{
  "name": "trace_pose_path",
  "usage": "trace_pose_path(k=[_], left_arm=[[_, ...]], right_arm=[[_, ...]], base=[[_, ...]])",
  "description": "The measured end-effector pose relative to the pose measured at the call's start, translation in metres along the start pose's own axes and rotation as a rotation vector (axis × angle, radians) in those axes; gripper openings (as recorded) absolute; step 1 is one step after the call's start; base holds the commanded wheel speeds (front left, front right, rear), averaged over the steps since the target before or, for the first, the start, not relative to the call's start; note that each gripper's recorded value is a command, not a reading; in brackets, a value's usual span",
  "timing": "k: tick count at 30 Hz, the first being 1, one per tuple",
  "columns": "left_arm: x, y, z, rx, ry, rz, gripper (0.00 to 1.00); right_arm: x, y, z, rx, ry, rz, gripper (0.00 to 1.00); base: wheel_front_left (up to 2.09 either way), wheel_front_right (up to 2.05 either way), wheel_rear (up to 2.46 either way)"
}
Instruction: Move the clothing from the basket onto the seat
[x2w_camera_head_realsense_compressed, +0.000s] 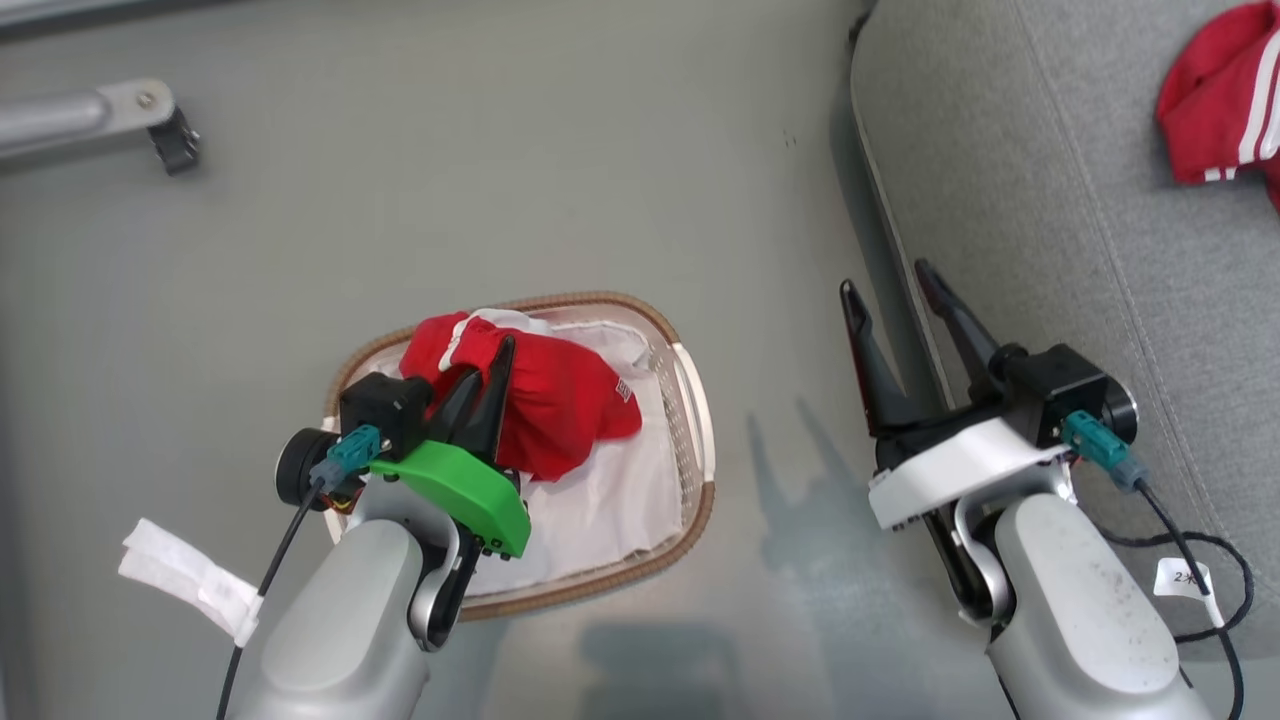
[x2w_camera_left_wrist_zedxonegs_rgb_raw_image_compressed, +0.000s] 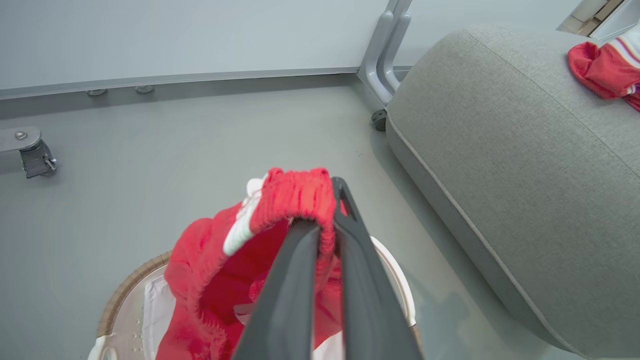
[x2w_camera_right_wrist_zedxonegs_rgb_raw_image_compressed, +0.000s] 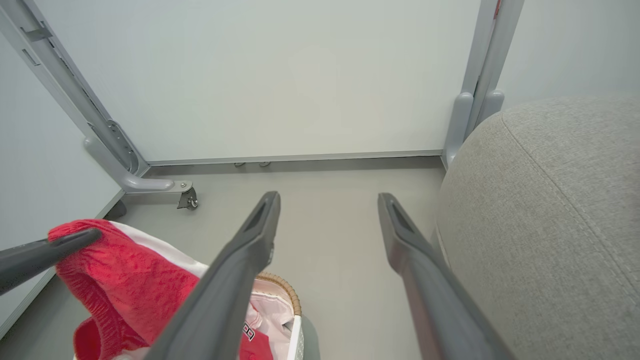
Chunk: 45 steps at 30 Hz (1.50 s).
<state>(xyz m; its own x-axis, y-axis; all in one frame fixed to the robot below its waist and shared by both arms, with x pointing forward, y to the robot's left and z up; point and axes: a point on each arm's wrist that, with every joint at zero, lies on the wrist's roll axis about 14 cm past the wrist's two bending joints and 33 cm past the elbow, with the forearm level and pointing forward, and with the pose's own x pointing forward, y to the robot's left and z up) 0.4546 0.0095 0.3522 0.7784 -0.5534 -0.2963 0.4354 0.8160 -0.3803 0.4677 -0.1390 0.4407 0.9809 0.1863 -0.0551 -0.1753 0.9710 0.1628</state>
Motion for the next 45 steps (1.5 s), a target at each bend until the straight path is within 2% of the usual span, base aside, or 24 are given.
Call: trace_pose_path(k=[18, 32, 41, 45], left_arm=[[-0.073, -0.041, 0.141, 0.178, -0.409, -0.012, 0.0], [-0.103, -0.099, 0.233, 0.307, -0.666, -0.144, 0.0], [-0.109, -0.109, 0.248, 0.334, -0.712, -0.165, 0.0], [-0.107, -0.112, 0.244, 0.327, -0.704, -0.172, 0.0]], right_arm=[[-0.047, 0.05, 0.038, 0.019, -0.074, 0.098, 1.0], [-0.066, 0.058, 0.041, 0.01, -0.08, 0.112, 1.0], [-0.067, 0.065, 0.037, 0.019, -0.07, 0.131, 1.0], [-0.059, 0.088, 0.047, 0.023, -0.096, 0.203, 1.0]], base=[[0.0, 0.0, 0.0], [0.0, 0.0, 0.0], [0.0, 0.0, 0.0], [0.0, 0.0, 0.0]])
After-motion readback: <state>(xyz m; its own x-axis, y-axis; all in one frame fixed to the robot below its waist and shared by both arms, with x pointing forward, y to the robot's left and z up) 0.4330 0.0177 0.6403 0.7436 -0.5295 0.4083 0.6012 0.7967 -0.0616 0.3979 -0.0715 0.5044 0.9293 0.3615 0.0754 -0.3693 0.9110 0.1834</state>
